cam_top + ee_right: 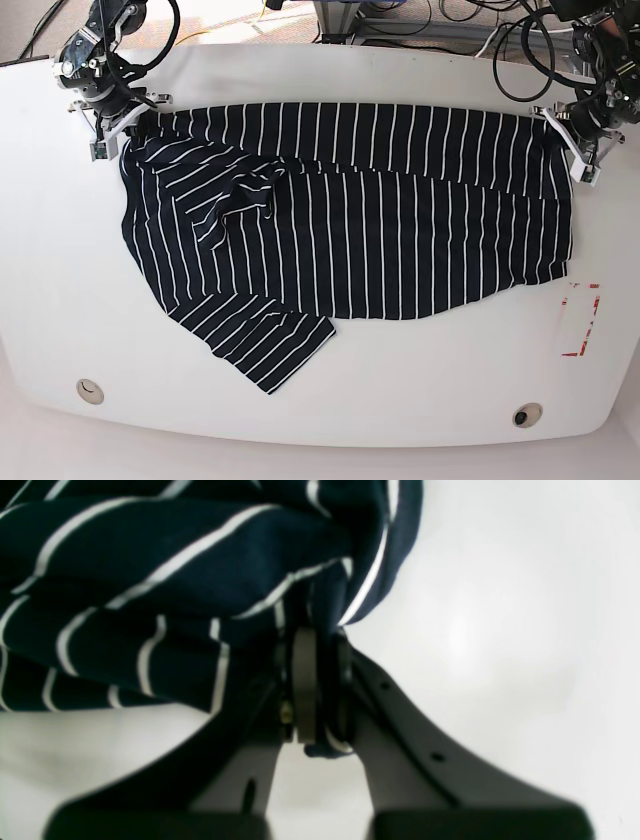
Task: Layout the t-shirt on the table in an organized manner, then fold the t-shirt properly
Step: 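Hold the shirt edge with both grippers and stretch it taut, then release the shirt and move both grippers back onto its body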
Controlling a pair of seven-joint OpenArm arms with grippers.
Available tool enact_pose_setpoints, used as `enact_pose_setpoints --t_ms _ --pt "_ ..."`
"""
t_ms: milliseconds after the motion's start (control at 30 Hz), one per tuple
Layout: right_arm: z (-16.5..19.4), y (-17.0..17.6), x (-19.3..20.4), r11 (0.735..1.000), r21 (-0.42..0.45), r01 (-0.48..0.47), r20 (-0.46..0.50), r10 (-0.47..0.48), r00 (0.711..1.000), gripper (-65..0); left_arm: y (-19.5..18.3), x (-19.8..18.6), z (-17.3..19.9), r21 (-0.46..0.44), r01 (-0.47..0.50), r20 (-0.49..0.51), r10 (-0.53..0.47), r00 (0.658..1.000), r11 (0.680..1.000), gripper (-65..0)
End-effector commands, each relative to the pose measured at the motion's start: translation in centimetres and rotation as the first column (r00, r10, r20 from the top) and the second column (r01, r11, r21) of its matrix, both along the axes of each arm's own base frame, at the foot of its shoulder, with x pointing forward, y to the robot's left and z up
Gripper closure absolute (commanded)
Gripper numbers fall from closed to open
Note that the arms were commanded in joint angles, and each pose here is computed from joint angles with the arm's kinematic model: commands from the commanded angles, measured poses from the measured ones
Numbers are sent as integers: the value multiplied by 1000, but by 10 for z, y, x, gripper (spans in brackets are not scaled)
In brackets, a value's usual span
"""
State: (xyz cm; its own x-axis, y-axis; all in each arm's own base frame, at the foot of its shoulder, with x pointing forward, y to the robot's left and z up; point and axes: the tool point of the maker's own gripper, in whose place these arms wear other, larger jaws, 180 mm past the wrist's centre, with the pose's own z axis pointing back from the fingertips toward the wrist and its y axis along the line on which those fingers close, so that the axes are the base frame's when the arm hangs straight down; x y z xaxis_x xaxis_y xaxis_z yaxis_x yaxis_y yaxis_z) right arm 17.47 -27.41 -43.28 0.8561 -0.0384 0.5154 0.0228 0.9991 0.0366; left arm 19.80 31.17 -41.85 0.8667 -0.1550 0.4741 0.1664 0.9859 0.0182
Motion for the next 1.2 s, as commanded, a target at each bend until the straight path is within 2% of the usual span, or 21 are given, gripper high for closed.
enact_pose_setpoints --t_ms 0,300,567,833,1167 --pt "-14 -5 -26 999 -35 -8 -132 4 991 0 22 -24 2 119 22 -107 -9 994 993 -36" --pt "-9 -11 -46 997 -72 -23 -163 11 987 0 27 -43 19 195 88 -128 -64 990 977 -40" --pt "-2 -14 -68 993 -109 -45 -192 24 981 0 36 -60 18 217 111 -178 -72 981 970 -42" --pt "1 -14 -94 990 -124 -61 -235 30 971 0 37 -60 18 217 111 -180 -72 981 970 -43" --pt "14 -20 -108 984 -164 -68 -247 26 969 -5 38 -61 18 222 112 -183 -71 980 969 -43"
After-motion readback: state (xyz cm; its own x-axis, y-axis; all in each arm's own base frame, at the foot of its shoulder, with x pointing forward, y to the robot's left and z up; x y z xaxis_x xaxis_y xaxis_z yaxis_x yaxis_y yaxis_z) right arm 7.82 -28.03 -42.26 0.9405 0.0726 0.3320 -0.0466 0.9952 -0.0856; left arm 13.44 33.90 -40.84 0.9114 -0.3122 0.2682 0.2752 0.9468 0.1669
